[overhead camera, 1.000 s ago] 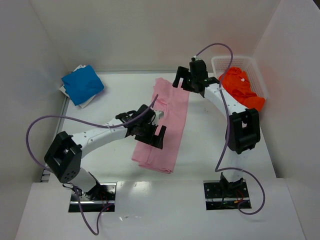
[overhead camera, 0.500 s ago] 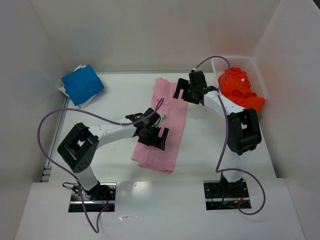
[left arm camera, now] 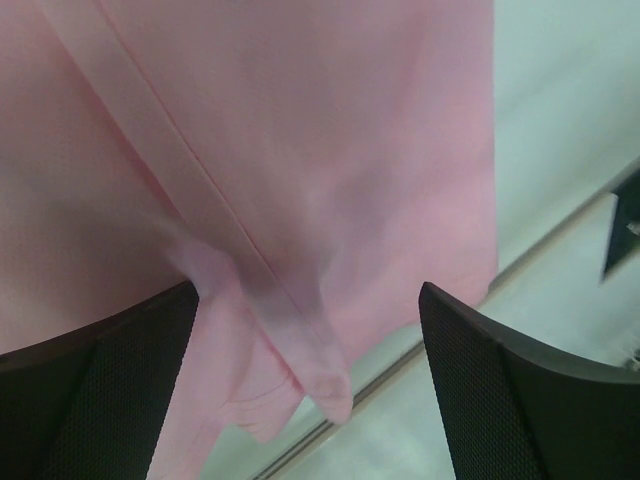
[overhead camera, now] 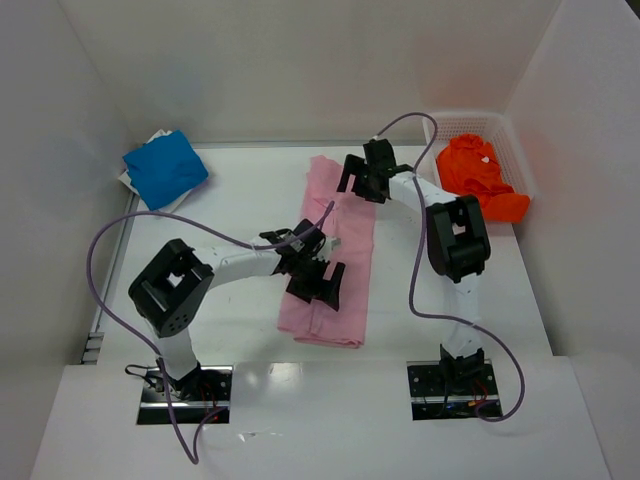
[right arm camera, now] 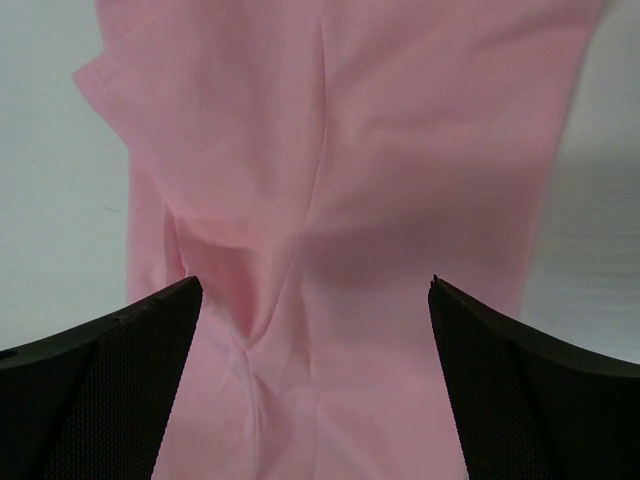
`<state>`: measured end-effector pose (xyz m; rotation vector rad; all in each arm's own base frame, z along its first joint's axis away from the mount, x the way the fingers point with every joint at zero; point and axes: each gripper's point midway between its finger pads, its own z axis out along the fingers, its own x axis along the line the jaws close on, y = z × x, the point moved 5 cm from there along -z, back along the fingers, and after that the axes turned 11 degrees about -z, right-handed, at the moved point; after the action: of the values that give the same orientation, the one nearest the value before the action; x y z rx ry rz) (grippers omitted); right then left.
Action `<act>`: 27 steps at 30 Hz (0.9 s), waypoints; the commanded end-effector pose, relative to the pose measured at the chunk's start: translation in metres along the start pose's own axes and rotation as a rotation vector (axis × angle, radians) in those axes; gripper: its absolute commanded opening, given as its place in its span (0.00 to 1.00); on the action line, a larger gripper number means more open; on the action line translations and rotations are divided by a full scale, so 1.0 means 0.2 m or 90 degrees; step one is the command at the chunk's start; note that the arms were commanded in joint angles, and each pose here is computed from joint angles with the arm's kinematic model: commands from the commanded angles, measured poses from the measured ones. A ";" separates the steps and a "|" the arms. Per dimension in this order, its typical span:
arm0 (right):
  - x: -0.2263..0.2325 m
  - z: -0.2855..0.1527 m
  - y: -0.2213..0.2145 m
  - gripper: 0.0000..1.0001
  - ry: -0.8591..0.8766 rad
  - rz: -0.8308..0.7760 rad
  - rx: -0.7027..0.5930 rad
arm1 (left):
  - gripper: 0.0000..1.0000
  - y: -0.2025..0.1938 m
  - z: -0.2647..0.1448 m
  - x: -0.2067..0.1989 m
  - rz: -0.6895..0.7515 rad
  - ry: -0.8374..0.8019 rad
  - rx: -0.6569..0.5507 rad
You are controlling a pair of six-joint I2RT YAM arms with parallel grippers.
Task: Fold and stack the t-shirts
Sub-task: Rotate the tshirt 90 degrees
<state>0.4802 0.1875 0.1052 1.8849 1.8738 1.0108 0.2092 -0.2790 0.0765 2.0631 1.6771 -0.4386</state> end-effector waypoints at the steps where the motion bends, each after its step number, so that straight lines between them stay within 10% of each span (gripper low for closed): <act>1: 0.04 0.03 0.13 0.99 0.013 -0.005 -0.032 | 1.00 -0.16 0.11 0.00 -0.029 -0.031 0.098; 27: 0.12 0.35 0.05 0.99 0.022 -0.046 0.017 | 1.00 -0.20 0.11 0.05 -0.070 -0.004 0.077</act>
<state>0.5289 0.2111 0.0753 1.8389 1.9299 1.0032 0.1848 -0.3083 0.0772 1.9885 1.6287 -0.6887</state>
